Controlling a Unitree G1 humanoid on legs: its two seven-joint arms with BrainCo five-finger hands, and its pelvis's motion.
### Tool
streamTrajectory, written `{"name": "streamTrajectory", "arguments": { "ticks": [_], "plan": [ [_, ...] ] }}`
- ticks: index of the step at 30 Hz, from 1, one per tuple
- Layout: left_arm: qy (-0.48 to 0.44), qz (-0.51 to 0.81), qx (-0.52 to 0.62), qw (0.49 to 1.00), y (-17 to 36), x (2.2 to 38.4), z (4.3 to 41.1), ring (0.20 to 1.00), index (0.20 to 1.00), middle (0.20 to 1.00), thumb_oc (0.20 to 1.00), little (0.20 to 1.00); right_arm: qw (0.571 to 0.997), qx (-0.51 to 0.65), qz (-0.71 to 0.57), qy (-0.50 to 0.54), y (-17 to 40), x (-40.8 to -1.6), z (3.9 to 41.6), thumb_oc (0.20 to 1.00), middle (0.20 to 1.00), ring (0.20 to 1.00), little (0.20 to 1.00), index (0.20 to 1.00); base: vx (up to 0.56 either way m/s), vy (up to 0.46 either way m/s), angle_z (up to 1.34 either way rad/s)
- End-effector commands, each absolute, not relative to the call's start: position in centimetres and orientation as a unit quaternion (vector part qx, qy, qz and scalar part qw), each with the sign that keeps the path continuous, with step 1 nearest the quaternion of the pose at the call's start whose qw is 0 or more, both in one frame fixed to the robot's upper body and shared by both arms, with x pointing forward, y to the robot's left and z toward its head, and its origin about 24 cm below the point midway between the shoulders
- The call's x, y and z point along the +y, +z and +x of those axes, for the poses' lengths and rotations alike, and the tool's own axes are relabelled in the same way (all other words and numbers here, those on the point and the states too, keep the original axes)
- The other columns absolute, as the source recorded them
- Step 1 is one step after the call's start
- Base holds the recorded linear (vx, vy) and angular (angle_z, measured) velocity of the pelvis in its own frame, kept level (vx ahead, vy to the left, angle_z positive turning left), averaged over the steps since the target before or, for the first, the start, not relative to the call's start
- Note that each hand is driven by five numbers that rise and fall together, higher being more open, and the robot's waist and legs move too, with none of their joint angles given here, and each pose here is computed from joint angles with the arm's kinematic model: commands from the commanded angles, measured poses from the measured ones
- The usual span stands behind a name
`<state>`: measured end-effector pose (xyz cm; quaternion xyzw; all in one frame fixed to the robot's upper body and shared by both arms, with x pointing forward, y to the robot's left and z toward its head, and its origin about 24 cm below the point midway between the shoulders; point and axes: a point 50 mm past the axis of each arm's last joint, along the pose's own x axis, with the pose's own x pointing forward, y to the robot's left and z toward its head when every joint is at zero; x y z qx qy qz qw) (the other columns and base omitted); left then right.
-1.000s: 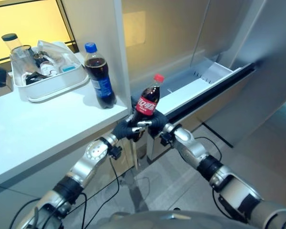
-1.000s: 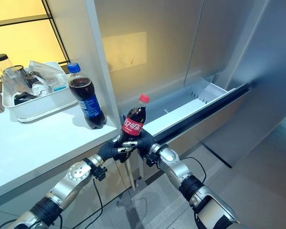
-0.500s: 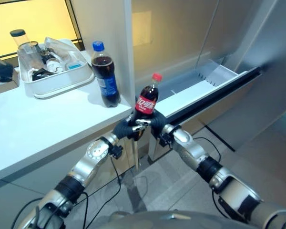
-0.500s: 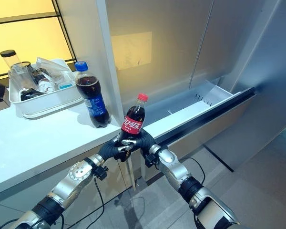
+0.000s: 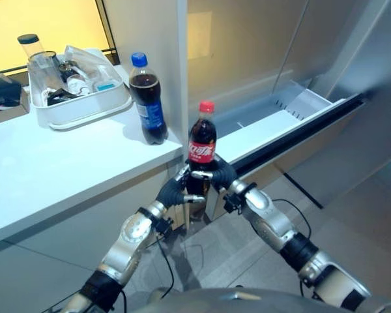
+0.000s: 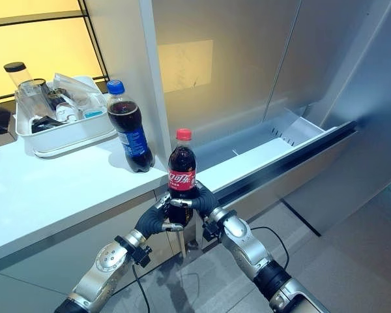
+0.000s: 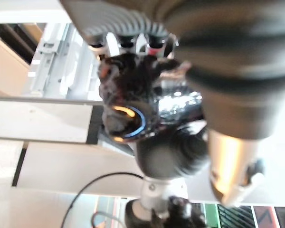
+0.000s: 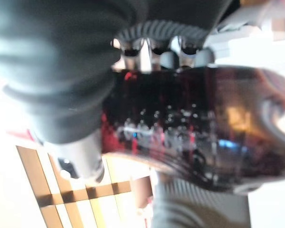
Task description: Take the drinks into the refrigerator
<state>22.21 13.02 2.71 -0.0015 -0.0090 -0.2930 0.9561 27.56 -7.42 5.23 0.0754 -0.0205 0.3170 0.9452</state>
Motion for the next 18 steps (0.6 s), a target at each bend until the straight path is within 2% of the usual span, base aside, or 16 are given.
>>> {"name": "streamTrajectory", "arguments": {
  "ticks": [1, 5, 14, 18],
  "plan": [
    [-0.217, 0.012, 0.033, 0.976, 1.4, 17.9, 20.6, 1.0, 1.0, 1.0, 1.0, 1.0, 0.956, -0.267, 0.105, 0.065, 15.9, -18.3, 31.4, 0.2, 0.2, 0.2, 0.2, 0.2, 0.0, 0.0, 0.0],
    [-0.191, 0.006, 0.017, 0.981, 2.3, 19.2, 20.3, 1.0, 1.0, 1.0, 1.0, 1.0, 0.936, -0.337, 0.102, 0.005, 19.0, -21.2, 30.7, 0.2, 0.2, 0.2, 0.2, 0.2, 0.0, 0.0, 0.01],
    [-0.194, -0.01, 0.007, 0.981, 2.9, 18.9, 20.1, 1.0, 1.0, 1.0, 1.0, 1.0, 0.917, -0.39, 0.078, -0.034, 22.6, -22.6, 30.9, 0.2, 0.2, 0.2, 0.2, 0.2, 0.0, 0.003, 0.0],
    [-0.206, -0.009, -0.006, 0.978, 3.7, 18.9, 20.0, 1.0, 1.0, 1.0, 1.0, 1.0, 0.906, -0.418, 0.028, -0.063, 25.8, -23.4, 31.8, 0.2, 0.2, 0.2, 0.2, 0.2, 0.0, 0.0, 0.0]
  ]
}}
